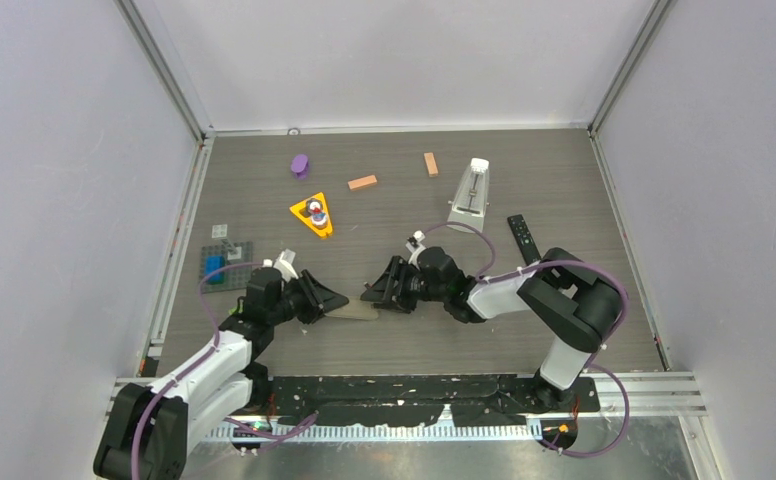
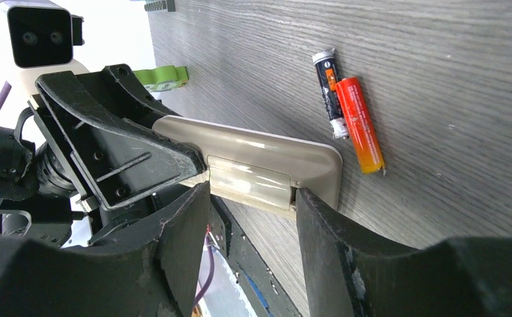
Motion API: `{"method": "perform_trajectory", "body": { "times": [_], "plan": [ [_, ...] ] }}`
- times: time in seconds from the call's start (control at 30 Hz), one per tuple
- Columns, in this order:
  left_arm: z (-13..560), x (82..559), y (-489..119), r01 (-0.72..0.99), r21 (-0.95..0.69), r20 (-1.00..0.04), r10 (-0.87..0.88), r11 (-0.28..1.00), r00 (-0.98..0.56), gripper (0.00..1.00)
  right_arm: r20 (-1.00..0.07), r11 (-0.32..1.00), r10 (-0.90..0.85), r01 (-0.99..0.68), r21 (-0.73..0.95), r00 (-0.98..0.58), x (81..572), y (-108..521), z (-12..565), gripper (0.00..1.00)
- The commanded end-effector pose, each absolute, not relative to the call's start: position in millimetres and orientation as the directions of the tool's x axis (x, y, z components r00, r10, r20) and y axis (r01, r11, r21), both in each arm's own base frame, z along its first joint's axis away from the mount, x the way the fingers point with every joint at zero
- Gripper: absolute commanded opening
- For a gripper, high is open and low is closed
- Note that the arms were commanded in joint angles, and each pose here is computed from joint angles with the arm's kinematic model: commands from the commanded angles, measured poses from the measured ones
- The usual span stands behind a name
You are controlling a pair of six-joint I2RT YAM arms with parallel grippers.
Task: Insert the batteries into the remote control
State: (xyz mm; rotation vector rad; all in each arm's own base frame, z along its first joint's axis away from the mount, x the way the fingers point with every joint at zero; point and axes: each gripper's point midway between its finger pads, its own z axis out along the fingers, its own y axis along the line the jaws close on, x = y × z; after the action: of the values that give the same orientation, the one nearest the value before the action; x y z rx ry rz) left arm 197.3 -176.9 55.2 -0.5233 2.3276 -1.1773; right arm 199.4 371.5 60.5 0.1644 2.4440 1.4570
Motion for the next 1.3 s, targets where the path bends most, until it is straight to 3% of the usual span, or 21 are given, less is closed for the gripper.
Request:
{"method": "perform_trajectory", "body": {
  "times": [0.0,0.47,0.77,1.03,1.27],
  "plan": [
    [13,178,-158,-0.211,-0.723,-0.223,-0.512,0.658,-0.83,0.0,-0.207,0.466,0.241,-0.074,0.882,-0.948,205,380,61,0.56],
    [11,178,-158,-0.23,-0.728,-0.211,-0.53,0.646,-0.822,0.0,-0.153,0.408,0.26,-0.035,0.912,-0.954,195,376,56,0.56],
    [11,177,-154,-0.225,-0.715,-0.231,-0.527,0.662,-0.818,0.0,-0.243,0.493,0.269,-0.084,0.866,-0.932,204,365,60,0.57],
    [12,178,-155,-0.222,-0.718,-0.229,-0.525,0.66,-0.82,0.0,-0.239,0.478,0.251,-0.095,0.873,-0.938,204,371,59,0.57],
    [11,178,-156,-0.222,-0.719,-0.225,-0.522,0.659,-0.823,0.0,-0.302,0.448,0.264,-0.162,0.88,-0.916,210,373,83,0.49]
  ]
}}
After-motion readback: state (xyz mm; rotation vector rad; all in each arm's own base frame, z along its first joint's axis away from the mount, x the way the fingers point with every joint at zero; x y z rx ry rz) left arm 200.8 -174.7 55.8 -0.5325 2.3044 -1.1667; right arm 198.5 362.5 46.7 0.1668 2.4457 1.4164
